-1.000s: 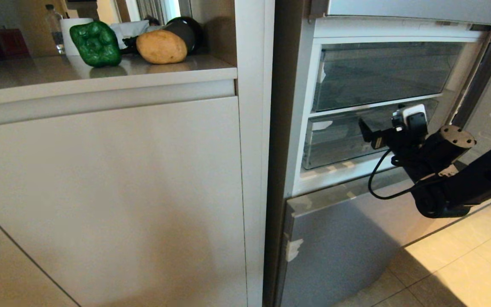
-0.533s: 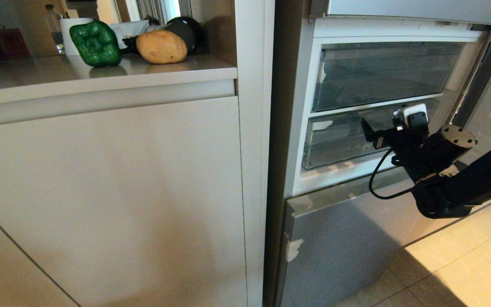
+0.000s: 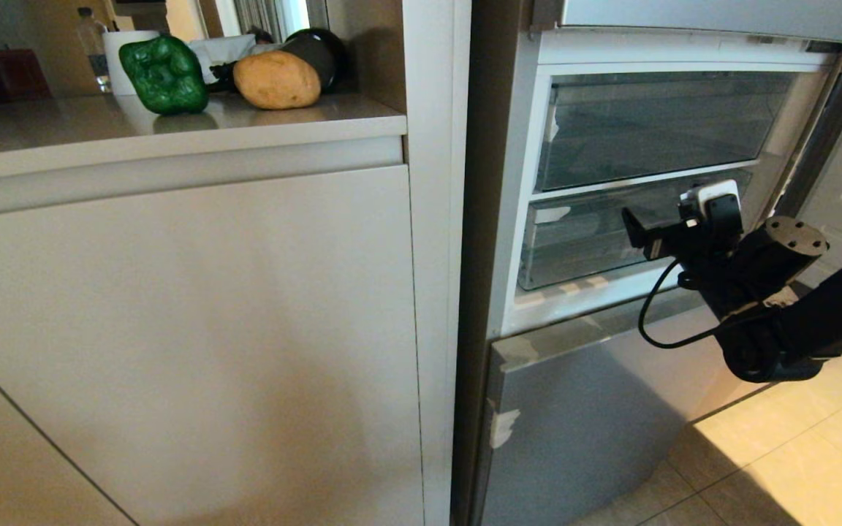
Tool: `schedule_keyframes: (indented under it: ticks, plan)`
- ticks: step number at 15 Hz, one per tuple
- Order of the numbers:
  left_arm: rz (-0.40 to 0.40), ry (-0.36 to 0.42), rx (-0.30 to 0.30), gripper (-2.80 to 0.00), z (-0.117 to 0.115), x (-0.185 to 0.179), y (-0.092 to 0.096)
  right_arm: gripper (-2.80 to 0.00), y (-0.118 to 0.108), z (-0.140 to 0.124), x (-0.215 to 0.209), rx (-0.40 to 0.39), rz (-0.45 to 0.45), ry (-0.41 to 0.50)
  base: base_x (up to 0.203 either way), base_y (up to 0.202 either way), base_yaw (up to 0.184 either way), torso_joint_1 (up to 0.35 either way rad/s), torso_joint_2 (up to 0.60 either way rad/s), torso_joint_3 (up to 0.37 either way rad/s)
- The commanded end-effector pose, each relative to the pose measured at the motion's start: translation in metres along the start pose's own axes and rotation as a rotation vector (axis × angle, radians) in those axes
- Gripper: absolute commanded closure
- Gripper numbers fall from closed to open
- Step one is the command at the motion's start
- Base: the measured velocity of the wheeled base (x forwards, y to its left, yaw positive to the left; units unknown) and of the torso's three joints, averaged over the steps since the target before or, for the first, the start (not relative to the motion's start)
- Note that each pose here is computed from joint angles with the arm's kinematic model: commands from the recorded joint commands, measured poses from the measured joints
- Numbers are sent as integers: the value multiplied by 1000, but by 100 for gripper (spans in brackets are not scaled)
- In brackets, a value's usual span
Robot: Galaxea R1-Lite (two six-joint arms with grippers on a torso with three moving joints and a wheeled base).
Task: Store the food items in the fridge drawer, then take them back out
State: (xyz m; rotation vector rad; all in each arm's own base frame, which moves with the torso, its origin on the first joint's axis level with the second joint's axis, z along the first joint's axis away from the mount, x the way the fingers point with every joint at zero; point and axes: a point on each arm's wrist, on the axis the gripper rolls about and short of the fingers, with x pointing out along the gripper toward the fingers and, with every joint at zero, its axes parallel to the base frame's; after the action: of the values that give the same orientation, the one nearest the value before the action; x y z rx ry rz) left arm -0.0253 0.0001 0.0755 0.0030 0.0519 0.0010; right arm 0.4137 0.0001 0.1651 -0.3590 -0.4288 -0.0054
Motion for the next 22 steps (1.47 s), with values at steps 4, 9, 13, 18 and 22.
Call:
schedule_keyframes:
  ticks: [4, 9, 13, 18, 22]
  plan:
    - [0, 0, 0, 0, 0, 0, 0, -280, -4, 22, -16, -2, 7, -4, 0, 0, 0, 0, 0, 0]
    - [0, 0, 0, 0, 0, 0, 0, -280, 2, 29, -24, 17, 36, 4, 0, 0, 0, 0, 0, 0]
    - [0, 0, 0, 0, 0, 0, 0, -280, 55, 42, -32, 121, 170, -2, 0, 0, 0, 0, 0, 0]
    - [0, 0, 0, 0, 0, 0, 0, -280, 127, 55, -60, 216, 314, 66, 0, 0, 0, 0, 0, 0]
    - [0, 0, 0, 0, 0, 0, 0, -280, 132, 55, -71, 319, 341, 156, 0, 0, 0, 0, 0, 0]
